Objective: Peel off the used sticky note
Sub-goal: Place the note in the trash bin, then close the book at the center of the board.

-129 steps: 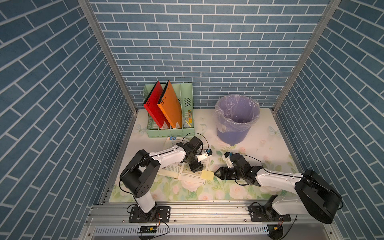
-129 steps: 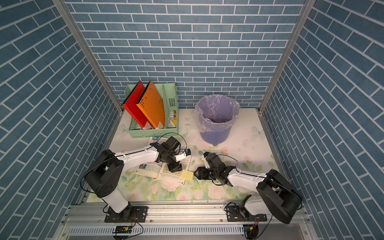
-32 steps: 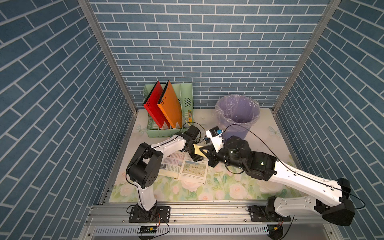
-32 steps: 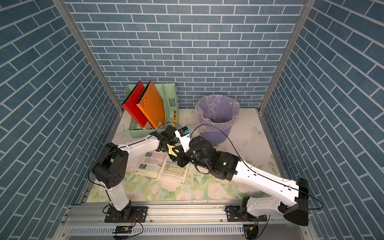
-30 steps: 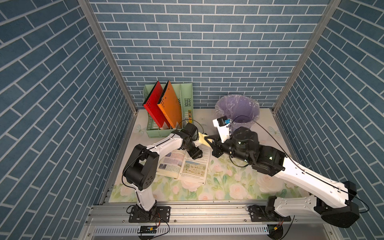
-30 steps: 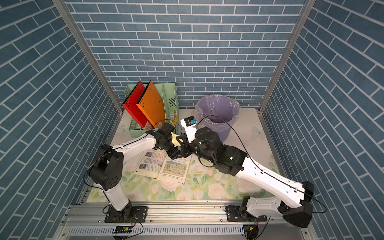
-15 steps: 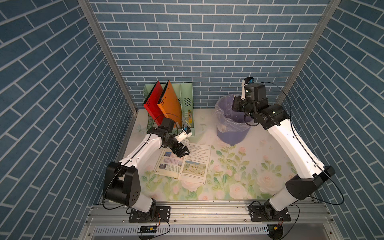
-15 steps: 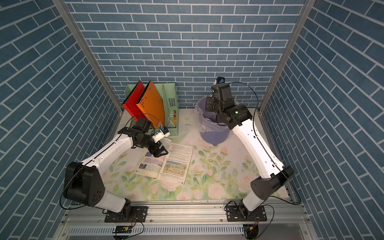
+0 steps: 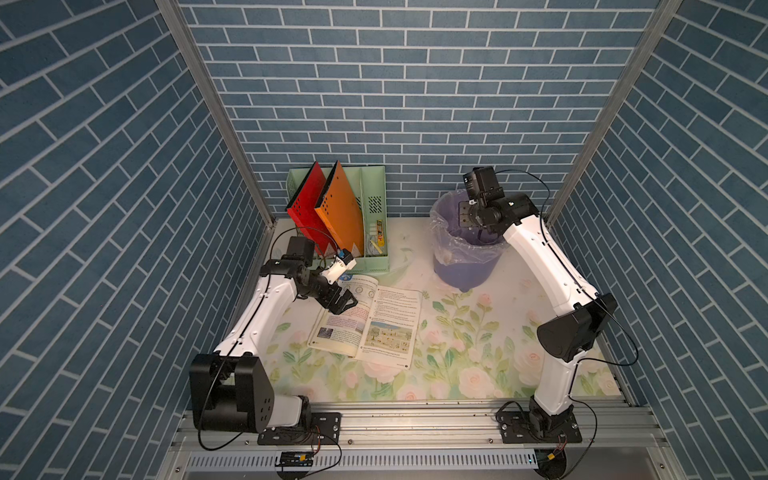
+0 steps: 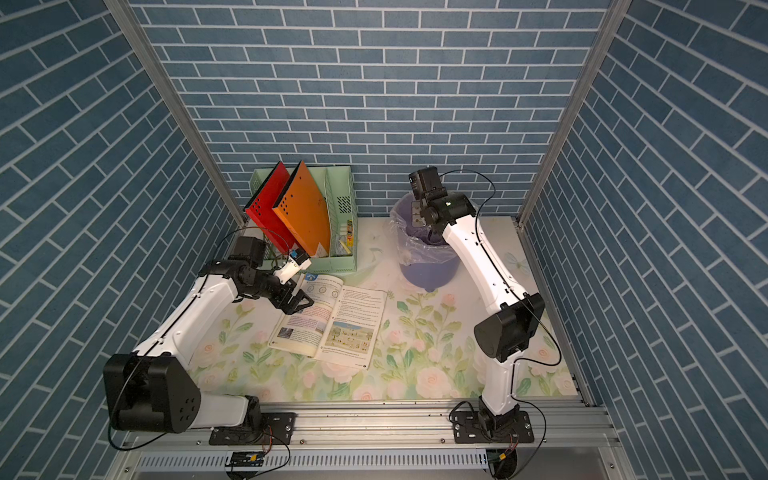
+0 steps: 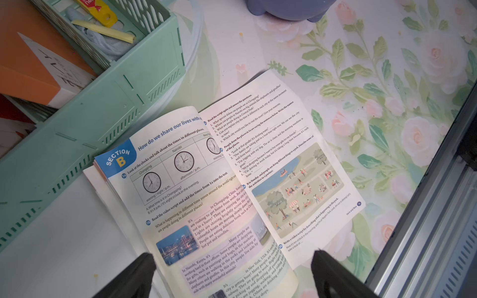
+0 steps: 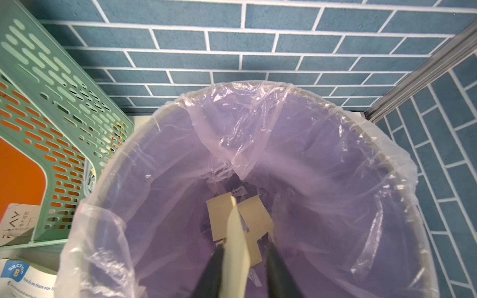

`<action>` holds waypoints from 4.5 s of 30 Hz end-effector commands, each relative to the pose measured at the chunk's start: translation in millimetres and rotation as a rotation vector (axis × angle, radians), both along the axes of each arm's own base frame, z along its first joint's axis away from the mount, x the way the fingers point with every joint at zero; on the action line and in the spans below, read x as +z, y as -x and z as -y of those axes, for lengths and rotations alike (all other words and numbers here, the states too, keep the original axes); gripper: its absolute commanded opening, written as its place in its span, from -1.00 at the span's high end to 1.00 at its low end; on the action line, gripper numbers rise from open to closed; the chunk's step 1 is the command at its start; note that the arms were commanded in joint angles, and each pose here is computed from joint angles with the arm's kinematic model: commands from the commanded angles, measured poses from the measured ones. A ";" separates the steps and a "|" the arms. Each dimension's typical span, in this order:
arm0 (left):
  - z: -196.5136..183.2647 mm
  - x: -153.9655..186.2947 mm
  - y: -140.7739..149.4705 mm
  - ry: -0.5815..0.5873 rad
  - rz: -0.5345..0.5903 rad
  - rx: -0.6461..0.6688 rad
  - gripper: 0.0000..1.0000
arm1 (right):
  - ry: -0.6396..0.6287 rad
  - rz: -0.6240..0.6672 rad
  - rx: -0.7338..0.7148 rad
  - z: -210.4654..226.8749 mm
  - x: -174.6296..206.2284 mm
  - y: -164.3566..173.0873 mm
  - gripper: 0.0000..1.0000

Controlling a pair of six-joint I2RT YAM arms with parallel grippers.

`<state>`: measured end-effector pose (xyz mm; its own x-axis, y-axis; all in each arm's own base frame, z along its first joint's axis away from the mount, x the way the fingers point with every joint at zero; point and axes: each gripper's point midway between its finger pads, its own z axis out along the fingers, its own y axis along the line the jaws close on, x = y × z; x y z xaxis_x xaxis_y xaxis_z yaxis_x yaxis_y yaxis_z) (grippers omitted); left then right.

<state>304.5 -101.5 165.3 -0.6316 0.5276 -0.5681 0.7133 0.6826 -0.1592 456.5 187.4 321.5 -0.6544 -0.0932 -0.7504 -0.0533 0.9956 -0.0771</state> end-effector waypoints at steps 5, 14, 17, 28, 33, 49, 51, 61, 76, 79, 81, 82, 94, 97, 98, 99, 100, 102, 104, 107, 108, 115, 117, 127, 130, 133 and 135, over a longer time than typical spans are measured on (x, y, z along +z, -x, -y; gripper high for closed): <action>-10.5 -5.1 -0.3 0.020 -0.035 0.031 -1.00 | 0.017 0.047 -0.032 10.8 25.1 1.5 -0.67; -24.7 -10.2 -3.9 0.003 -0.037 0.071 -1.00 | 0.017 0.080 -0.052 19.6 38.2 10.3 -0.83; -35.8 -12.0 -6.6 0.013 -0.034 0.113 -1.00 | -0.017 0.097 -0.021 12.0 43.7 18.0 -0.79; -125.3 -57.2 -2.3 -0.093 -0.094 0.320 -0.91 | -0.188 0.106 0.248 -122.4 38.7 148.5 -0.79; -130.9 -81.8 -0.1 -0.026 -0.169 0.373 -0.70 | -0.356 -0.086 0.336 -168.3 -48.2 204.3 -0.81; -99.6 -127.5 -15.5 0.211 -0.288 0.495 -0.64 | -0.640 -0.447 0.312 -174.0 -221.2 242.4 -0.84; -100.3 -132.3 -18.7 0.204 -0.292 0.509 -0.64 | -0.642 -0.456 0.304 -172.3 -228.7 238.8 -0.84; -85.8 -149.2 -26.6 0.236 -0.355 0.494 -0.64 | -0.661 -0.509 0.331 -175.8 -250.1 228.9 -0.83; -41.4 -153.5 -23.2 0.218 -0.372 0.383 -0.63 | -0.543 -0.564 0.303 -159.1 -280.4 229.4 -0.80; -32.7 -152.0 -23.3 0.191 -0.355 0.361 -0.63 | -0.528 -0.583 0.295 -157.4 -290.0 230.3 -0.80; -26.1 -149.3 -22.1 0.189 -0.345 0.348 -0.63 | -0.523 -0.588 0.302 -160.3 -294.1 229.1 -0.79; -22.6 -148.1 -21.4 0.193 -0.345 0.341 -0.63 | -0.529 -0.587 0.308 -162.9 -294.1 228.4 -0.79; 6.4 -134.5 -6.3 0.270 -0.387 0.244 -0.63 | -0.620 -0.618 0.403 -201.1 -294.1 223.8 -0.74; 19.2 -120.5 2.0 0.331 -0.396 0.184 -0.63 | -0.638 -0.621 0.422 -208.8 -292.4 221.7 -0.73; 23.2 -115.7 5.1 0.351 -0.401 0.162 -0.63 | -0.646 -0.621 0.429 -211.0 -291.1 222.0 -0.73; 27.2 -111.6 8.8 0.371 -0.411 0.139 -0.62 | -0.654 -0.621 0.433 -212.0 -289.9 222.0 -0.73; 30.8 -107.2 11.2 0.389 -0.417 0.118 -0.62 | -0.663 -0.618 0.438 -213.8 -287.8 222.0 -0.73; 36.0 -101.1 14.5 0.414 -0.424 0.086 -0.61 | -0.673 -0.616 0.439 -212.9 -286.3 222.4 -0.73; 40.7 -97.0 18.4 0.436 -0.436 0.059 -0.60 | -0.686 -0.607 0.449 -212.2 -282.4 224.2 -0.73; 47.9 -90.9 22.9 0.461 -0.443 0.018 -0.58 | -0.700 -0.594 0.452 -207.4 -277.2 226.9 -0.73; 50.4 -88.8 23.5 0.467 -0.442 0.006 -0.58 | -0.705 -0.590 0.451 -205.4 -276.1 227.5 -0.73; 75.4 -63.2 28.0 0.499 -0.417 -0.099 -0.56 | -0.751 -0.590 0.440 -195.6 -276.2 231.8 -0.73; 84.0 -53.7 31.1 0.481 -0.390 -0.138 -0.56 | -0.753 -0.593 0.442 -195.6 -276.2 232.1 -0.73; 103.0 -33.4 46.1 0.397 -0.297 -0.230 -0.58 | -0.782 -0.538 0.461 -183.5 -245.8 227.1 -0.71; 104.3 -38.2 45.9 0.395 -0.309 -0.230 -0.58 | -0.769 -0.505 0.443 -166.2 -232.4 228.0 -0.72; 110.1 -35.7 45.9 0.397 -0.311 -0.237 -0.58 | -0.743 -0.489 0.410 -144.7 -228.7 230.3 -0.72; 116.9 -30.4 49.7 0.395 -0.308 -0.259 -0.59 | -0.729 -0.485 0.381 -130.1 -230.5 232.3 -0.72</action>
<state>260.2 -210.8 130.1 -0.6903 0.4509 -0.5658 0.7202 0.3541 -0.5965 229.3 342.2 104.1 -0.9269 0.0193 -0.3748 -0.2776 0.6367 0.7194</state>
